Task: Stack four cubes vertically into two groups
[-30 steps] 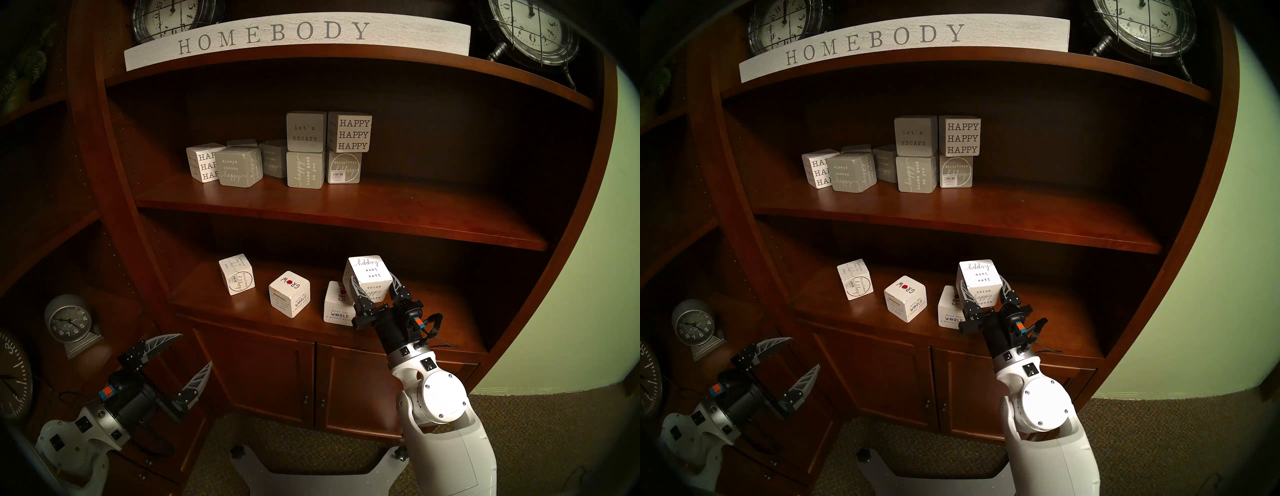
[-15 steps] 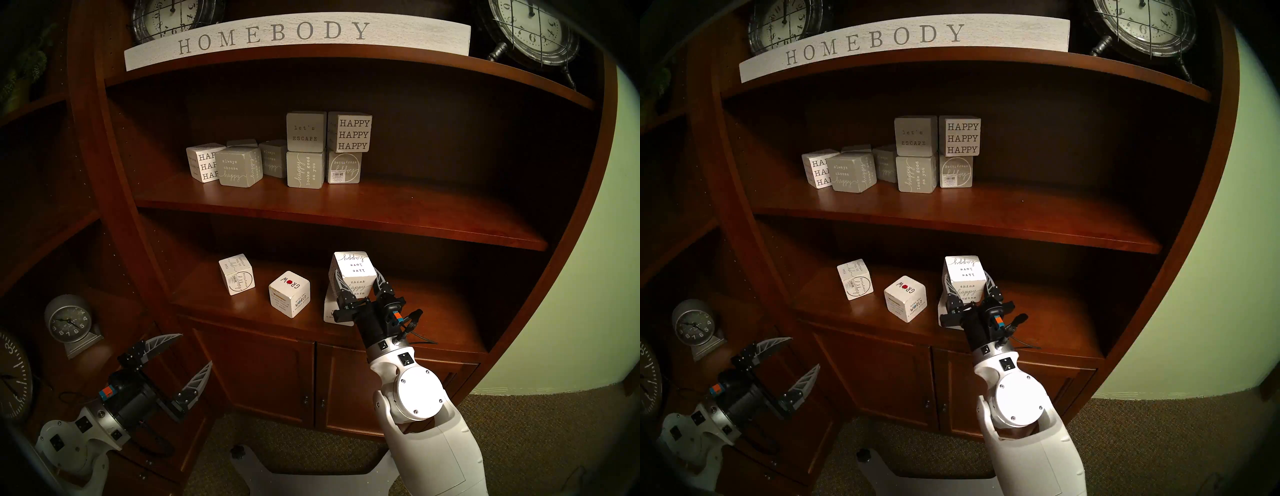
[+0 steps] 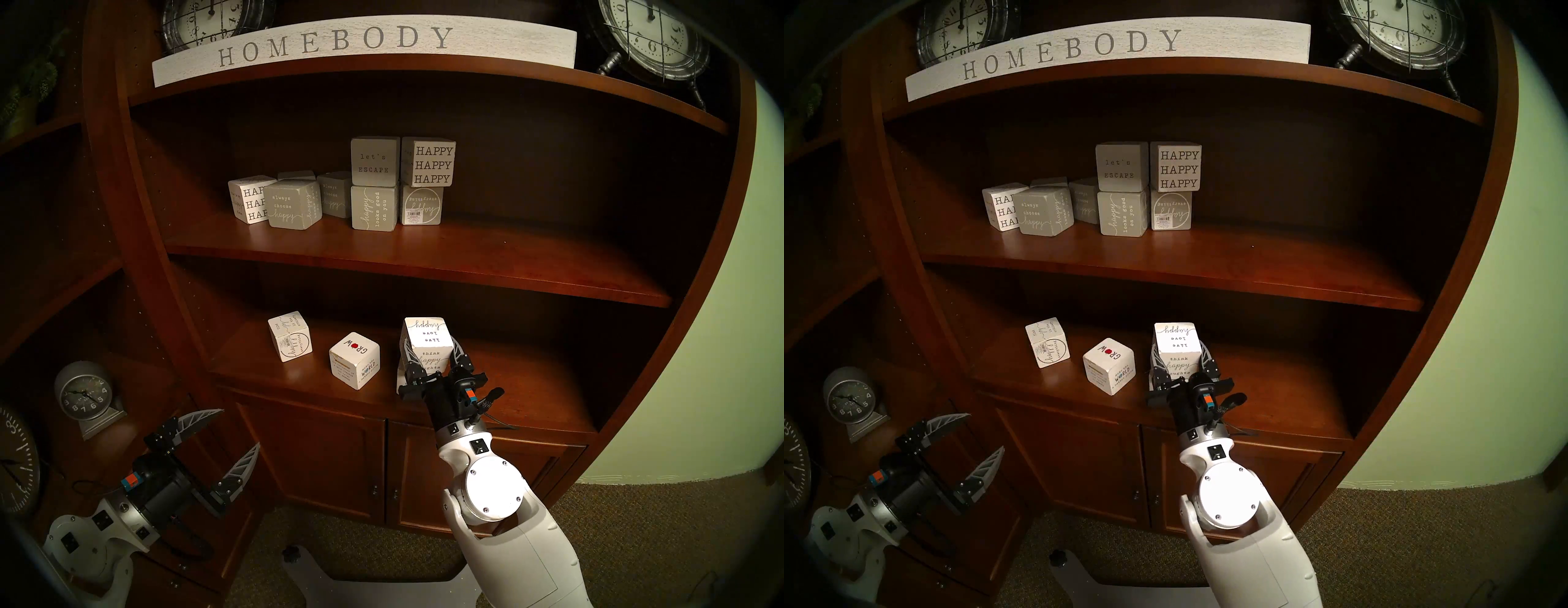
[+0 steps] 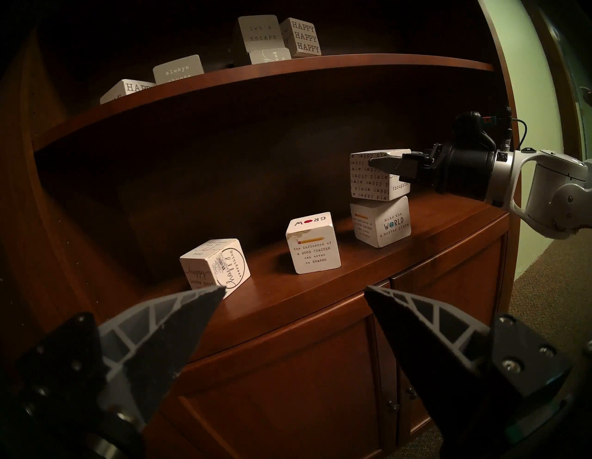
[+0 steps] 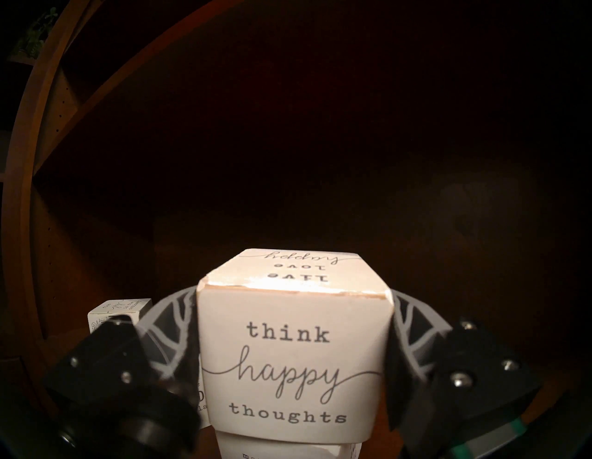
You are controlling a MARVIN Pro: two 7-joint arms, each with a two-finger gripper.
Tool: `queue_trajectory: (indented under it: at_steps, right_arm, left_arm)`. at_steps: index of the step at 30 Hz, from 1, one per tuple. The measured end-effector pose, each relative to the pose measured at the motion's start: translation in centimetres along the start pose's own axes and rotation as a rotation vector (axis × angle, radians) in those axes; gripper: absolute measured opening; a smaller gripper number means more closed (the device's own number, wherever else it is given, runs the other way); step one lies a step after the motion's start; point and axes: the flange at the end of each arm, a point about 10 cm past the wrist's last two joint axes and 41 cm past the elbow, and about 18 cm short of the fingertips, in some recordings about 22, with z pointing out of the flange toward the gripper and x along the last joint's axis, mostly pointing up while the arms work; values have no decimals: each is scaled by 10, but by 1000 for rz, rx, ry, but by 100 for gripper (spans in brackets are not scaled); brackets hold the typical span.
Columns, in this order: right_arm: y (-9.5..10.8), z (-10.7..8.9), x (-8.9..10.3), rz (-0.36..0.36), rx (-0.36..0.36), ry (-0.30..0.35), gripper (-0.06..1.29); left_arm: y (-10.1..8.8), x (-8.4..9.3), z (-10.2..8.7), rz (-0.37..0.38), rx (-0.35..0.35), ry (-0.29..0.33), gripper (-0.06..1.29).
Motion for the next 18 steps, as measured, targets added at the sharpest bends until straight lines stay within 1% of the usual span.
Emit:
queue_trajectory:
  at_steps: [18]
  right_arm:
    - [-5, 6, -3, 31, -37, 6, 79]
  left_arm:
    - [0, 0, 0, 0, 0, 0, 119]
